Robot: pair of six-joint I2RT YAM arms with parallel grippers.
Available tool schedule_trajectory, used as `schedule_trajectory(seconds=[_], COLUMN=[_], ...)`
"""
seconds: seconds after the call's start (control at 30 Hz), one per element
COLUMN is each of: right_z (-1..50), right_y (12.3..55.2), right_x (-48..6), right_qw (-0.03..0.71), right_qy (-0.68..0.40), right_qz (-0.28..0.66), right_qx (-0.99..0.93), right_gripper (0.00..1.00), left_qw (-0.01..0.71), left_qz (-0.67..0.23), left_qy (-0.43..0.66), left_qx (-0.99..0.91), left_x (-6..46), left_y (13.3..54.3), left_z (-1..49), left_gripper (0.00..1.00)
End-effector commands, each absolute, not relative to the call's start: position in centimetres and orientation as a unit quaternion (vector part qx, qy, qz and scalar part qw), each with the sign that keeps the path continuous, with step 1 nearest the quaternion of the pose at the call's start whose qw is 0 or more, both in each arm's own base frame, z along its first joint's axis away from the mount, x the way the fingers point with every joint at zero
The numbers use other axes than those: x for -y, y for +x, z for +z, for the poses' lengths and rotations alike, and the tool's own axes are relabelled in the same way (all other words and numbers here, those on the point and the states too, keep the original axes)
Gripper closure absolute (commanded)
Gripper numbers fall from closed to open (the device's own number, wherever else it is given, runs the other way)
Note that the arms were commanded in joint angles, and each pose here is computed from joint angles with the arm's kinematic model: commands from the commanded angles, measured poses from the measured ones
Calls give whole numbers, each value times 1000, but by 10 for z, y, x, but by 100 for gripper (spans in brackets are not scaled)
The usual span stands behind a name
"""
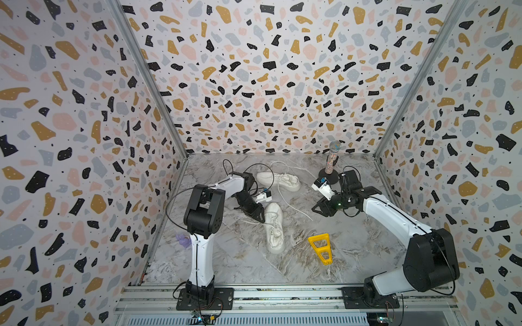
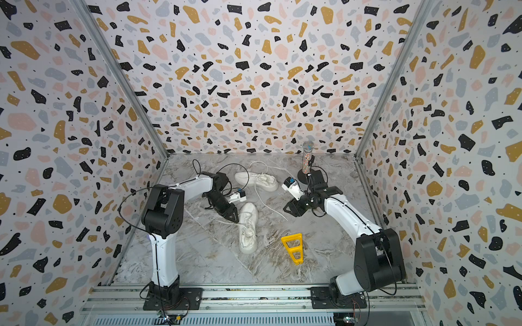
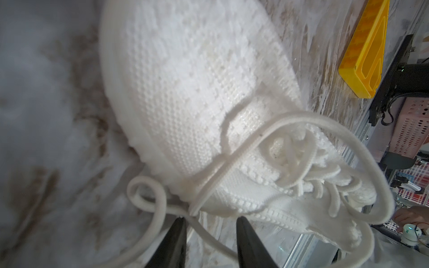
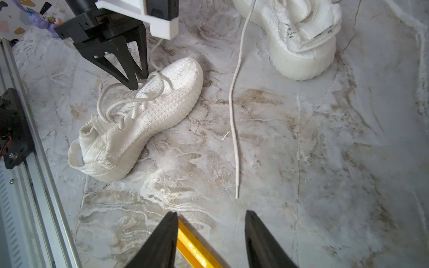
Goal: Tie the shoes
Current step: Cross the shoelace with the shoelace.
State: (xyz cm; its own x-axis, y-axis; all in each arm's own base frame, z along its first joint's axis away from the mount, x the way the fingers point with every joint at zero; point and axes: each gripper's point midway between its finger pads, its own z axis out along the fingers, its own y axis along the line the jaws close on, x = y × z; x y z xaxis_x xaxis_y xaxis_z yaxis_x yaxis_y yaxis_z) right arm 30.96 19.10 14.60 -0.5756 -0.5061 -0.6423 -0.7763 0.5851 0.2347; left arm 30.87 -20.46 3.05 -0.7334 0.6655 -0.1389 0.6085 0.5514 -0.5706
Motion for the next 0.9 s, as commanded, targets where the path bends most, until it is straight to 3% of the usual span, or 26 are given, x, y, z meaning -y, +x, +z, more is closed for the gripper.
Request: schedule_trajectory(seconds=[0.0,0.13,0.47,0.87], right_z=[146,145,145,146], right_y=[307,307,307,307], right_x=[-191,-191,-192,-192], right_qw=[263,262,261,262], right_qy=[-379,-379,-379,-379], right_qz=[262,262,264,265], right_qx=[-848,-848,-847,-847], right_gripper=[49,49,49,49], left_qw=[59,55,38,-6], left_qz=[333,341,325,329], left_qy=[-359,-358,-357,-364], left_qx=[870,867,875,871], left_x=[211,214,208,200], left_y=[302,303,310,315], left_z=[26,28,32,58], left_gripper=[63,69,100,100])
